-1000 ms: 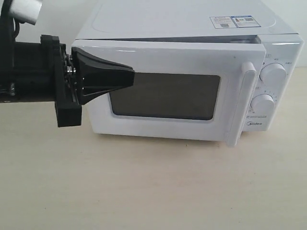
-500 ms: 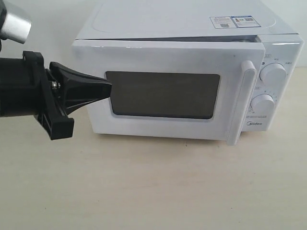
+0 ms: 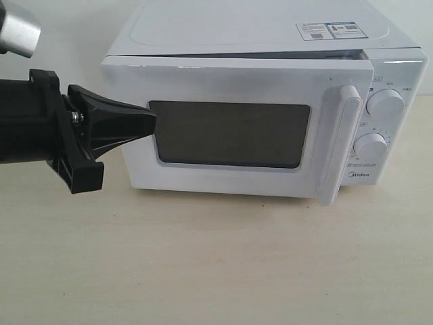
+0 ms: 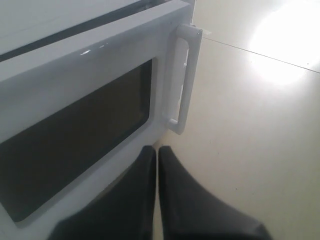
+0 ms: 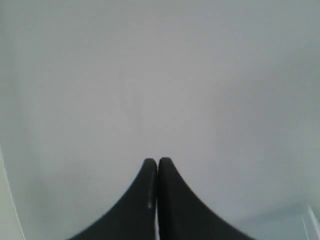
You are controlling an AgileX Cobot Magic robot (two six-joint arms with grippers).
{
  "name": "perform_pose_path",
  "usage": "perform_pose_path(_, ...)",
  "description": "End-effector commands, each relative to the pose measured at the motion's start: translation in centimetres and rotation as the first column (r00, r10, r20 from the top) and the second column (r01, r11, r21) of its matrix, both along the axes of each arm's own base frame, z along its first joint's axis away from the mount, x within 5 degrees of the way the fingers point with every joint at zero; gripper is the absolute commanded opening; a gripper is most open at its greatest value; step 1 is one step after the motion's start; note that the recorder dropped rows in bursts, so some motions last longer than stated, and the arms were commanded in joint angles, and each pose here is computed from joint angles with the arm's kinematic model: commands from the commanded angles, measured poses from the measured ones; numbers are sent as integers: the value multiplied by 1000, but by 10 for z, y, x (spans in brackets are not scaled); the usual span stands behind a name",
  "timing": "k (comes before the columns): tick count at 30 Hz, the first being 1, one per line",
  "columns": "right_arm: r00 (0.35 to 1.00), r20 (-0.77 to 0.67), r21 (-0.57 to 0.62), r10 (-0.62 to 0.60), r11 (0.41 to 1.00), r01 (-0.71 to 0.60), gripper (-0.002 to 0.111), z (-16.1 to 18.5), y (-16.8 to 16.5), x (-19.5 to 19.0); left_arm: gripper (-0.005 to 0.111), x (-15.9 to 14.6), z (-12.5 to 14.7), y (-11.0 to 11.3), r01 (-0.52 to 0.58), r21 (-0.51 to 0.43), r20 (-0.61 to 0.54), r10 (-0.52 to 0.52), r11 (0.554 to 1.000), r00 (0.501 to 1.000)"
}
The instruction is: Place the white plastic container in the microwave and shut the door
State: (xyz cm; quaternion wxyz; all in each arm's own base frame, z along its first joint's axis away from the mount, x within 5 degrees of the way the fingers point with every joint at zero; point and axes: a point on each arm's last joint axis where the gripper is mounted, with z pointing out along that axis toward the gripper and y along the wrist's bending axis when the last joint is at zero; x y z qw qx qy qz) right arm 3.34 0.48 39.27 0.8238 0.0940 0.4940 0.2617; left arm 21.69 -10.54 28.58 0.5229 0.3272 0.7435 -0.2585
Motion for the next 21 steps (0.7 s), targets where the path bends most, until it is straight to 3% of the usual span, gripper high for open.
perform_pose_path(1,811,-584,85,4,995,57,0,-32,-1,49,4,-1,0,0,-9,-18,-11,9,1000,1000)
perform_pose_path(3,675,-737,38,12,999,24,0,-51,5,66,4,-1,0,0,-9,-18,-11,9,1000,1000)
perform_pose_path(8,533,-834,76,142,987,-145,0,-66,23,82,4,-1,0,0,-9,-18,-11,9,1000,1000)
perform_pose_path(14,357,-866,147,349,862,-486,0,-77,54,90,4,-1,0,0,-9,-18,-11,9,1000,1000)
perform_pose_path(17,337,-853,191,398,839,-509,0,-79,59,101,4,-1,0,0,-9,-18,-11,9,1000,1000)
perform_pose_path(21,392,-832,176,392,857,-485,0,-83,59,125,4,-1,0,0,-12,-17,-11,12,1000,1000)
